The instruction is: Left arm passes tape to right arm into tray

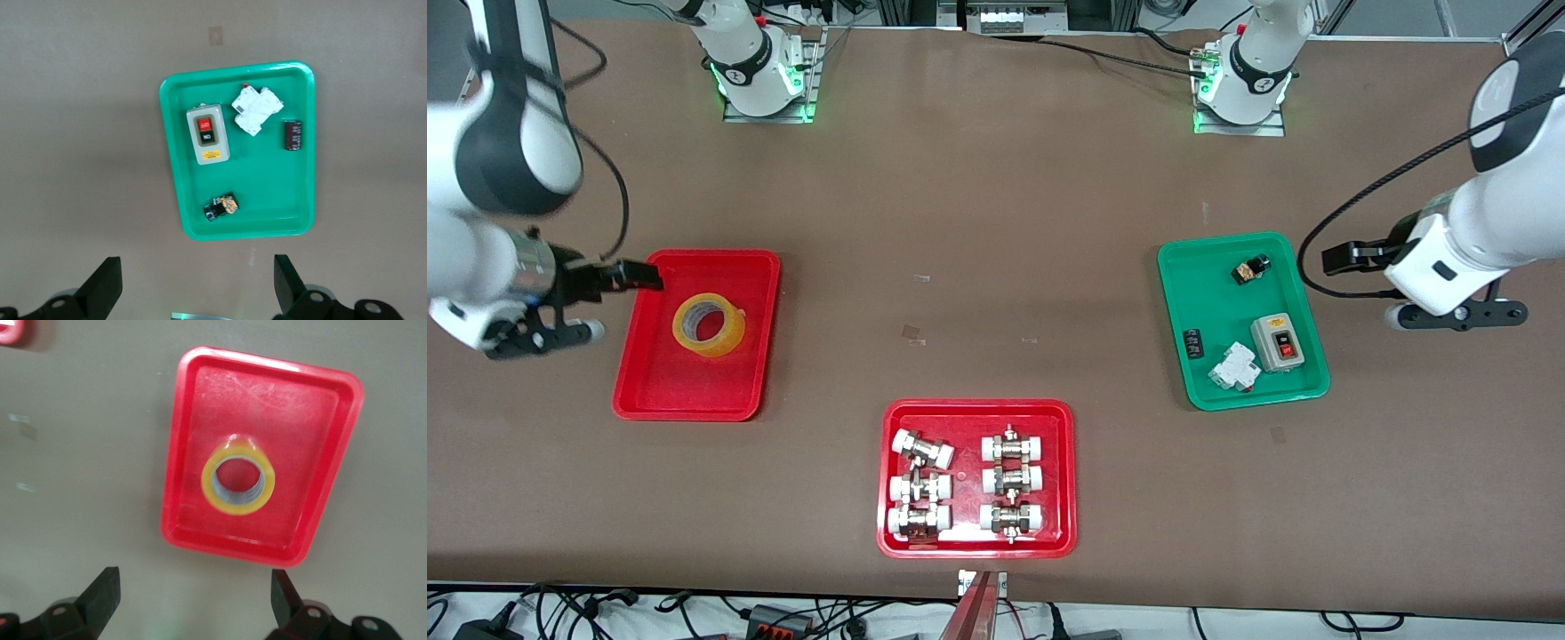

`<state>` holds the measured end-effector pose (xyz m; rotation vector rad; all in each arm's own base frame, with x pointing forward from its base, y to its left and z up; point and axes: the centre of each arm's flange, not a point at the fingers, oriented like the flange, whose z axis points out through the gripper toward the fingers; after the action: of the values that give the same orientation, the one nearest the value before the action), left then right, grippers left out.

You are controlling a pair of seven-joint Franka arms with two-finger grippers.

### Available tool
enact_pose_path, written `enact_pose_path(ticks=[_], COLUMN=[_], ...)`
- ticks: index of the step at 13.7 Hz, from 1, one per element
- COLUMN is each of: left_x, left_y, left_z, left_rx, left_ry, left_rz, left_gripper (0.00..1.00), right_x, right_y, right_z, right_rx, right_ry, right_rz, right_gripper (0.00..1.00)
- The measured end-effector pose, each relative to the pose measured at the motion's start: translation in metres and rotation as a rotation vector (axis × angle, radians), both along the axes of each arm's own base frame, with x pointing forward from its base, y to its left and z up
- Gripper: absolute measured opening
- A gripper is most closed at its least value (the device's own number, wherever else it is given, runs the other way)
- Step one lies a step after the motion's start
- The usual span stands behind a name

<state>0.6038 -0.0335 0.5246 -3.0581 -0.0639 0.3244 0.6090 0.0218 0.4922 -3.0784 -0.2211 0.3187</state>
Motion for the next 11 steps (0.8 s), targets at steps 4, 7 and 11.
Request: enact_pose_path(ticks=[4,7,11], left_x=[-0.017,-0.035,-0.036], left_y=[-0.012,0.002,0.018], left_z=[0.01,-0.005,-0.001], left_rx=[0.051,0.027,0.006], left_ry=[-0.07,-0.107,-0.101], left_rz=[-0.022,-0.01,-0.011], left_gripper=[1.0,1.0,1.0], right_x=[-0.036,-0.054,-0.055], right_y=[0.009,0.008,0.009], right_z=[0.074,0.102,0.118], right_rx=[-0.011,-0.014,-0.047], right_ry=[-0.076,-0.118,-0.165], right_rz=[-0.056,-0.063,-0.209], right_gripper=[1.0,1.0,1.0])
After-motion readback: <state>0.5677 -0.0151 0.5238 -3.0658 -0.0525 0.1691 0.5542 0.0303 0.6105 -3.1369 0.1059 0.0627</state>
